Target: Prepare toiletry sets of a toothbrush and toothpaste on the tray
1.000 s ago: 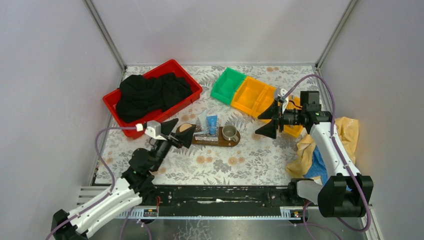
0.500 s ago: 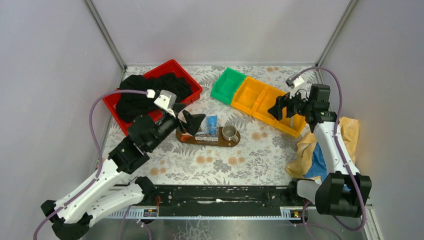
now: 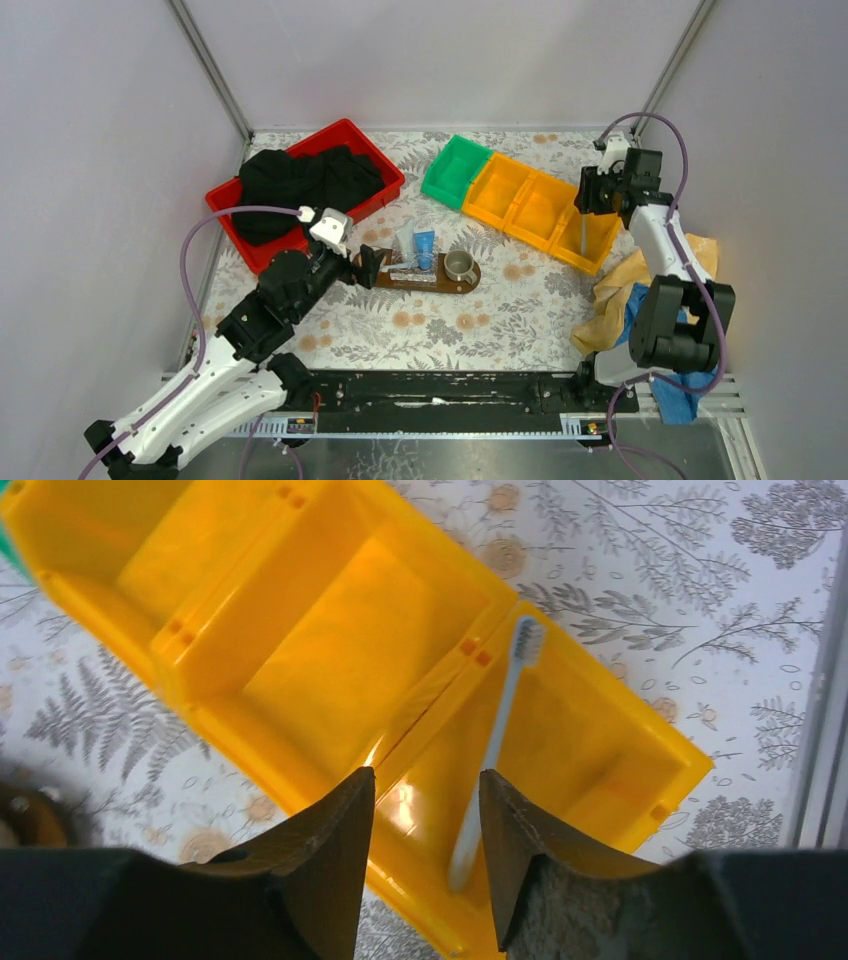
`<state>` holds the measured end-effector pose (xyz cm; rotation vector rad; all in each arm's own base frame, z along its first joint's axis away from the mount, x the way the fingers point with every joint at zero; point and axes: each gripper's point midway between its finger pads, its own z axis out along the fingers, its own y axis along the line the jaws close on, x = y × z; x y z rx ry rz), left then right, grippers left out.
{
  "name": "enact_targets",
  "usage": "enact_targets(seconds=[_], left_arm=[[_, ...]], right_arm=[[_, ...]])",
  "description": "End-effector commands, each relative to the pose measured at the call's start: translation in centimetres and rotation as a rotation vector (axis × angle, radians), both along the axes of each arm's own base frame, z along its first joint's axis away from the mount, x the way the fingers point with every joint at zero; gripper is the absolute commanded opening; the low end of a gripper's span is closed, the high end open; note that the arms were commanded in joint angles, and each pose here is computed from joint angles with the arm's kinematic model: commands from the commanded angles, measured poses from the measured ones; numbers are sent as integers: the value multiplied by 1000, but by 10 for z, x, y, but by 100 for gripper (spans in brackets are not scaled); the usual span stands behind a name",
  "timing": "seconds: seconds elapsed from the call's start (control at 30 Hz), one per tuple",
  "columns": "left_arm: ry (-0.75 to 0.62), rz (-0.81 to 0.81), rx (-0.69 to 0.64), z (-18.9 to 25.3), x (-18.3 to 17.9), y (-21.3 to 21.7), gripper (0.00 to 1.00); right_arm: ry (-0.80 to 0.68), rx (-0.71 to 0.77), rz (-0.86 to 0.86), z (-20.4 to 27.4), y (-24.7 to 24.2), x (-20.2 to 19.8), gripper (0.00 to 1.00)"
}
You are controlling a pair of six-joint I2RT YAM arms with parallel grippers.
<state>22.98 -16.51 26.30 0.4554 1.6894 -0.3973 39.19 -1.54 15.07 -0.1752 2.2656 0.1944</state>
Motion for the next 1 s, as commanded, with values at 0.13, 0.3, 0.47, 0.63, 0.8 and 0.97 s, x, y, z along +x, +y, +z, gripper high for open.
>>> enact_targets(seconds=[0.13,0.3,0.47,0.63,0.8,0.97], left_arm=[[-89,48,-5,14,3,16,100],[-97,47,-12,15,1,18,100],[-96,37,-12,15,0,16,100],[-96,30,-12,15,0,16,100],[-96,24,-19,16,-1,15,100],[-100,4,-34,17,-2,13,100]], right_arm=[[114,-100,-59,-21,-40,17,44],[186,-89,-60,-51,-44,17,44],[244,-51,-38,-73,-40,16,43],[283,-24,-19,-88,-35,13,40],[291,-24,-10,-93,-35,12,26],[225,-39,-12,-73,-35,12,4]])
